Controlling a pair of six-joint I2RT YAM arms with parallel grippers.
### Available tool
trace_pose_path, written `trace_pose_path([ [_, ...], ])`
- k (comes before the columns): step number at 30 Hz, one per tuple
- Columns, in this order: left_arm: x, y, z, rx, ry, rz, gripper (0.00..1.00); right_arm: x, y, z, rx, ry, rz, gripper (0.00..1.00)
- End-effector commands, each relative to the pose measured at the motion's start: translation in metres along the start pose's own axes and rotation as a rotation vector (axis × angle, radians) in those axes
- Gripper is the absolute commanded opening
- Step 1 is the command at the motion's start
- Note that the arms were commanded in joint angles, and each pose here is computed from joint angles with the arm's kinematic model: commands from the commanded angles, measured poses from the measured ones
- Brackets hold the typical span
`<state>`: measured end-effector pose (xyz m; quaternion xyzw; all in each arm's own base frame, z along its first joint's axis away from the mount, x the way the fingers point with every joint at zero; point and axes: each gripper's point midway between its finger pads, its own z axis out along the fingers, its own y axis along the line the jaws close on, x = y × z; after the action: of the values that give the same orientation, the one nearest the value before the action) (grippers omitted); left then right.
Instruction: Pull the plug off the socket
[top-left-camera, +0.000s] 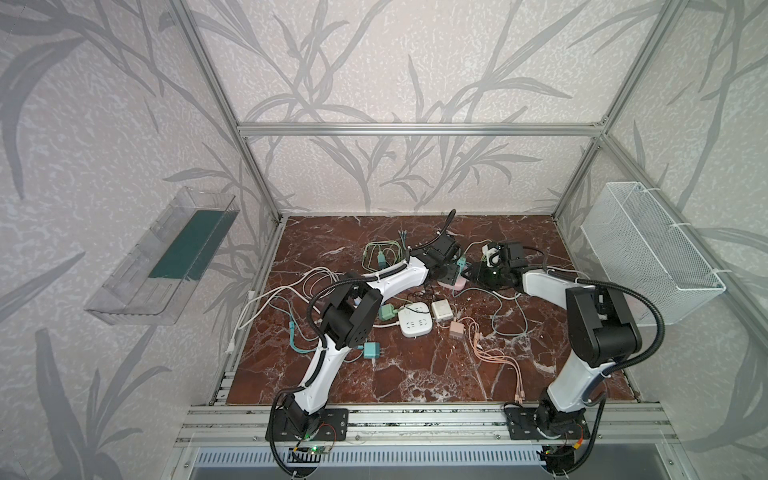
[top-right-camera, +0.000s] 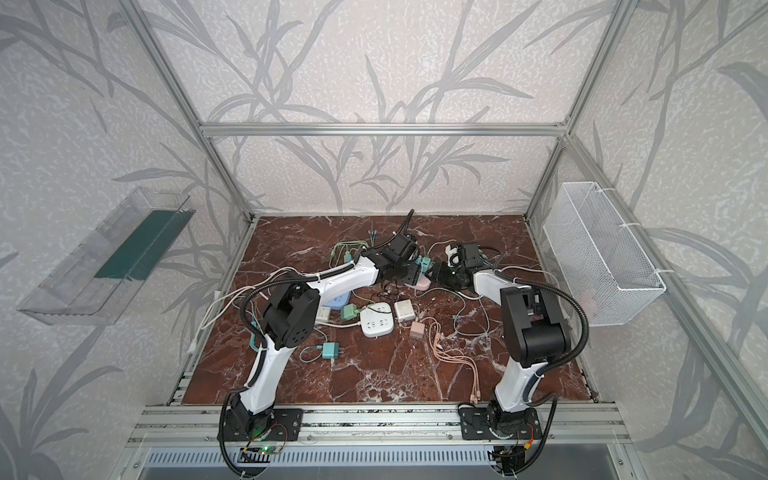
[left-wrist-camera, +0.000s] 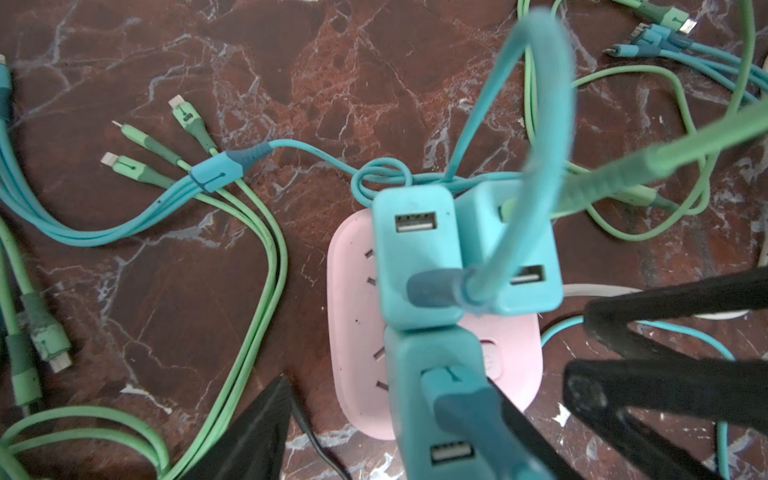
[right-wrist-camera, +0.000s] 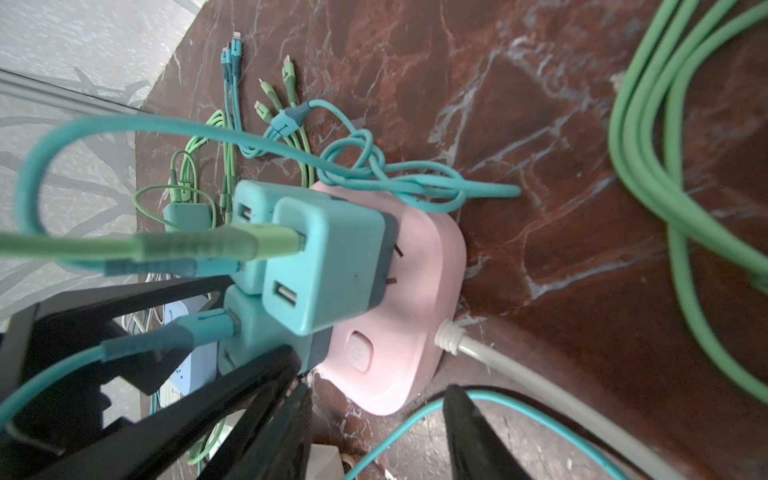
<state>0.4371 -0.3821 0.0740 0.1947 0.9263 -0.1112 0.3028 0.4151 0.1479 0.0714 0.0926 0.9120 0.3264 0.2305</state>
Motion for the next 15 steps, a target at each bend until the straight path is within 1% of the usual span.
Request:
trace_pose_path([
  [1,0.003,-0.003,0.005,-0.005,0.027,-0.007,0.65,-0.003,0.000,-0.009,0.034,-0.005,-0.038,0.52],
  [6,0.008,-0.003,0.010,-0.009,0.050,-0.009,0.57,-0.008,-0.004,-0.007,0.057,-0.016,-0.058,0.52],
  [10,0.011,-0.002,0.011,-0.014,0.060,-0.014,0.47,-0.012,-0.011,0.000,0.089,-0.005,-0.084,0.52],
  [15,0.014,-0.001,0.008,-0.020,0.068,-0.017,0.38,-0.013,-0.006,0.009,0.051,0.013,-0.095,0.52],
])
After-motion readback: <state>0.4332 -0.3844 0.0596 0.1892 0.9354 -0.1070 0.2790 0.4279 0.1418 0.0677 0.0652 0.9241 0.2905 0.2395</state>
